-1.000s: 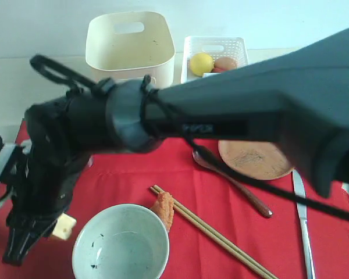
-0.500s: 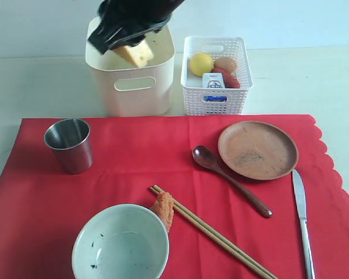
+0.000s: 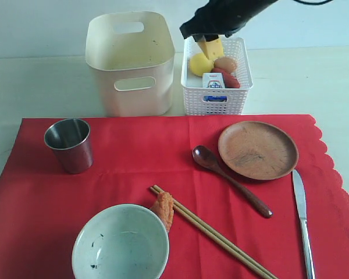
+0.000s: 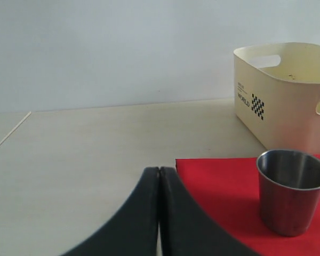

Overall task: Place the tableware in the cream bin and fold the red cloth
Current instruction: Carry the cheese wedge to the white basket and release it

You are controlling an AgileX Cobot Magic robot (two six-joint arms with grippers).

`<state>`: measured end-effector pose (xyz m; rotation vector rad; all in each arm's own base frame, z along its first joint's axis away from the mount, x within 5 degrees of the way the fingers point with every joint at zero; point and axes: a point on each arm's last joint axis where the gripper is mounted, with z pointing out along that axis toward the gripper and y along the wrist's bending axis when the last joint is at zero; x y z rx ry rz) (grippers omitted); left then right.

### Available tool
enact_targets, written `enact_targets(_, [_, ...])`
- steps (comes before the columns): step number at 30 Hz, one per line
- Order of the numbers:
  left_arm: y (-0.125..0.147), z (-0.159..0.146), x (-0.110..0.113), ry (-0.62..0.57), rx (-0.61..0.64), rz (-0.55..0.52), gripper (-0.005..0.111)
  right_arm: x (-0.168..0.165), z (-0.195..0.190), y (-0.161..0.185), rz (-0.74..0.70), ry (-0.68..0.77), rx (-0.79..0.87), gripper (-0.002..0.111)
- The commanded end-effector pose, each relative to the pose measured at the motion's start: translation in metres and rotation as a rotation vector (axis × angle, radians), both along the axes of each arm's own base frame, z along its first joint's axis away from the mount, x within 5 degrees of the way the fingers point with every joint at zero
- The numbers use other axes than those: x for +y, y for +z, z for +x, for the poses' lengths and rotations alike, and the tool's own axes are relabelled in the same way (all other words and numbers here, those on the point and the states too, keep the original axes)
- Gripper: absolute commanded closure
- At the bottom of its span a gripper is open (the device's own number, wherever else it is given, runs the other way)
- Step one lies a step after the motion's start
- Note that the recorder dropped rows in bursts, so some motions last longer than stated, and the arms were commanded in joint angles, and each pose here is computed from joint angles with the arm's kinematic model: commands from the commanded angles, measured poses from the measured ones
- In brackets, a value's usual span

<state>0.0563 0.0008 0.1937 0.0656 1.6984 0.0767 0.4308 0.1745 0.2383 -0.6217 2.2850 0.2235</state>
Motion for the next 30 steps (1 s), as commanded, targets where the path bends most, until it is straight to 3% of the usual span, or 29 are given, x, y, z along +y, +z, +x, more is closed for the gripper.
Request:
enact_targets(1, [0.001,0.000,0.000,0.002,-0.014,-0.001,0.107,-0.018,0.030,-0.032,0.090,-0.159,-0.045,0.107])
enact_targets(4, [0.001,0.000,0.000,0.002,-0.014,-0.001,0.107,-0.021,0.038,-0.055,0.096,-0.187,-0.051,0.099])
enact_targets(8, [0.001,0.000,0.000,0.002,-0.014,-0.001,0.107,-0.020,0.044,-0.073,0.074,-0.181,-0.071,0.076])
enact_targets(15, [0.001,0.000,0.000,0.002,-0.014,-0.001,0.107,-0.023,0.044,-0.079,0.069,-0.189,-0.040,0.031])
enact_targets(18, [0.001,0.000,0.000,0.002,-0.014,-0.001,0.107,-0.025,0.040,-0.074,0.048,-0.177,0.001,0.022])
enact_targets(22, [0.001,0.000,0.000,0.002,-0.014,-0.001,0.107,-0.029,0.028,-0.048,0.035,-0.162,0.057,0.033])
enact_targets(30, [0.001,0.000,0.000,0.002,-0.014,-0.001,0.107,-0.044,-0.029,0.027,0.097,-0.165,0.000,0.109])
